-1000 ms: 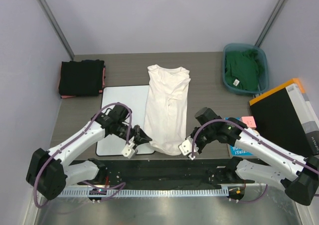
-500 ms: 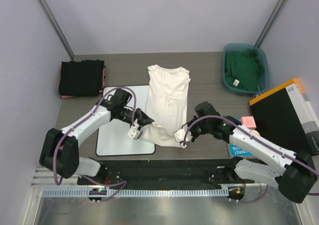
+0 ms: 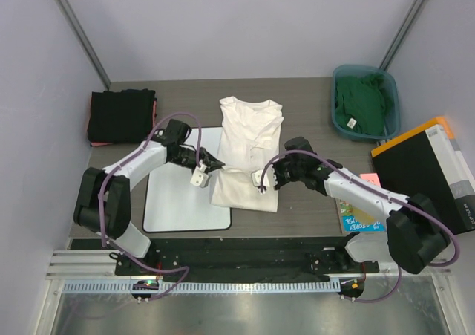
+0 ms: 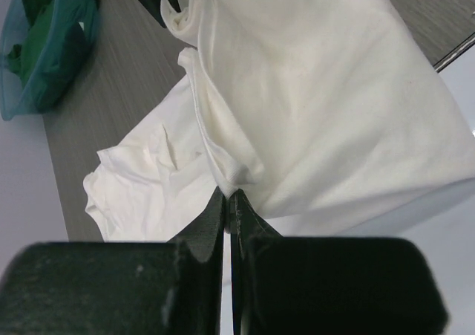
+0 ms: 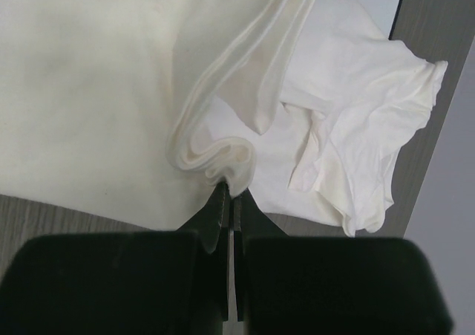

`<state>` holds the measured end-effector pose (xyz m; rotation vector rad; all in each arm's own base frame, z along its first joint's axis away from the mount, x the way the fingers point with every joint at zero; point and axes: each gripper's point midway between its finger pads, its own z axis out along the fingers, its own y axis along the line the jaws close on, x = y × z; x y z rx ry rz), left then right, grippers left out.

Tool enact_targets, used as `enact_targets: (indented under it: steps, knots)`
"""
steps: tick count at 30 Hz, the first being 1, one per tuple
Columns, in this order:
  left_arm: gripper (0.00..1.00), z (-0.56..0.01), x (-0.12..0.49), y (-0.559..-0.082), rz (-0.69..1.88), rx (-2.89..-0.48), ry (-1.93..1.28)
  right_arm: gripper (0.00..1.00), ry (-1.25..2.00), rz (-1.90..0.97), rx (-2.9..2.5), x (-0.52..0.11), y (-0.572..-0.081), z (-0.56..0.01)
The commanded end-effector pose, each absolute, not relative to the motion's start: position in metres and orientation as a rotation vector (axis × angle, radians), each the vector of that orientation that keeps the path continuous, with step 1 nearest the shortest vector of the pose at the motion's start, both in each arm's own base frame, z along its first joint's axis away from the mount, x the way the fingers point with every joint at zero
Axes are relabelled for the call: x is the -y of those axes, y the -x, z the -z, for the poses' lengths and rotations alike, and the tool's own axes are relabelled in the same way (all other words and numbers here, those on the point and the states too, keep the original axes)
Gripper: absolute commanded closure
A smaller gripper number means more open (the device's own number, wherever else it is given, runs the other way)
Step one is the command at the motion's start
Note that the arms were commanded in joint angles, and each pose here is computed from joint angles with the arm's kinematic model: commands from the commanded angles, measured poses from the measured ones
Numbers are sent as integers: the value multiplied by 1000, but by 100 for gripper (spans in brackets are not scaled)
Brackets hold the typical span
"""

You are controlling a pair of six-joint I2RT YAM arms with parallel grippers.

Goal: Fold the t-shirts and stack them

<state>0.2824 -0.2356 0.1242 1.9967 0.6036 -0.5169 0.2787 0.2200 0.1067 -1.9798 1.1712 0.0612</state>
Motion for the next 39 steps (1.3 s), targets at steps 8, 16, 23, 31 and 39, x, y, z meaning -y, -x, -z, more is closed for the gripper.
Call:
enact_targets:
  steps: [8,16,23,31,39]
  knots:
    - [100,-130,246,-328,419,-448,-1949,99,1814,60,-1136,-238,-351,-137]
    - [100,-123,248,-371,320,-503,-1887,99,1734,151,-1182,-230,-380,-128]
    - [100,-126,239,-399,207,-557,-1866,39,1721,174,-1221,-222,-382,-119]
    - [21,-120,222,-408,109,-645,-1867,13,1662,233,-1236,-211,-381,-130]
    - [22,-134,224,-356,221,-589,-1875,18,1874,-65,-1224,-214,-300,-129]
